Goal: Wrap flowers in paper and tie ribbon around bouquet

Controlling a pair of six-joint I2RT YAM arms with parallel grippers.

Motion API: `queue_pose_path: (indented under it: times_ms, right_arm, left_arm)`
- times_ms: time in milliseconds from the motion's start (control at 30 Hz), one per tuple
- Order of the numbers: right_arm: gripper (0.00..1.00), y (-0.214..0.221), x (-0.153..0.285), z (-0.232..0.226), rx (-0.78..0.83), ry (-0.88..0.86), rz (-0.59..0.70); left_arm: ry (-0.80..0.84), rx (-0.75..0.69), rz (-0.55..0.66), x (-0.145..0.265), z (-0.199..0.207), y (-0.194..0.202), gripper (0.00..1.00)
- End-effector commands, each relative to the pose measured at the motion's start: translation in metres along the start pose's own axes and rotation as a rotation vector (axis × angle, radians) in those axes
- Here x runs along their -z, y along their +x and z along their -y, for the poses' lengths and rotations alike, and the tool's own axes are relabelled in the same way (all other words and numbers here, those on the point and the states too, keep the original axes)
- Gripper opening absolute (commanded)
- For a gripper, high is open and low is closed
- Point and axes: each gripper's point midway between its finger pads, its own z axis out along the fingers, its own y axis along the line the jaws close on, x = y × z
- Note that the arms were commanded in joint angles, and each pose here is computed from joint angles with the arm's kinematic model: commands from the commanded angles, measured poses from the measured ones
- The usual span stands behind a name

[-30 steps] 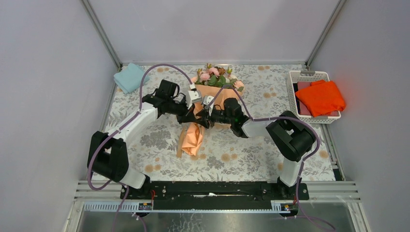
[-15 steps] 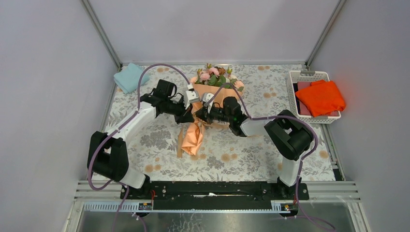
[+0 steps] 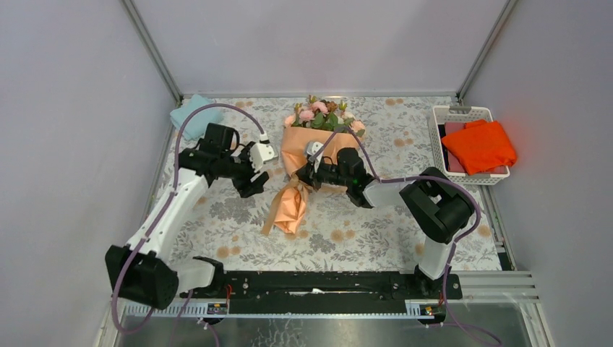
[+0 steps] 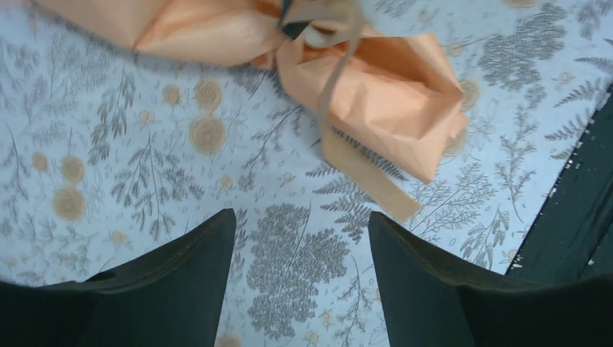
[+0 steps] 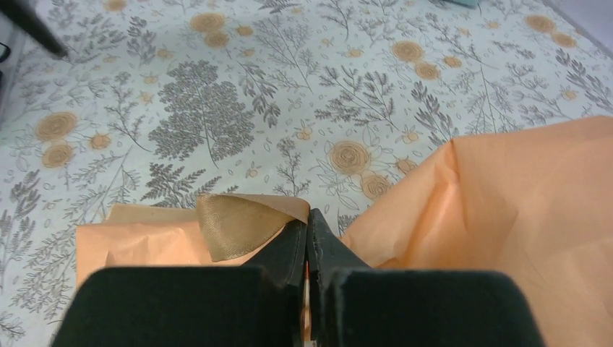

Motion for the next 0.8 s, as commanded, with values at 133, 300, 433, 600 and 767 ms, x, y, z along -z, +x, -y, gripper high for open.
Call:
queue_pose_path:
  times_ms: [133,300,433,600,767]
  right_arm:
    - [0.0,-0.052,-0.004,-0.013,0.071,-0.101,0.147]
    - [0.0,-0.041,0.0,-0.019,0.11,-0.132,0.097]
    - [0.0,-0.034,0.003,-0.022,0.111,-0.155,0.062]
    - [0.0,-0.038,0.003,-0.018,0.089,-0.165,0.076]
    - [0.0,-0.036,0.005,-0.012,0.073,-0.16,0.092]
  left_arm:
    - [0.128,-0.271,0.284,-0.051,0.012,-0.052,0.8]
    - [0.199,-0.246,0.332,-0.072,-0.018,-0.052,0.8]
    - [0.311,-0.204,0.352,-0.09,-0.004,-0.043,0.81]
    - [0.389,-0.163,0.375,-0.104,0.01,-0.029,0.83]
    - [0.376,-0.275,0.347,-0.11,0.01,-0.008,0.86]
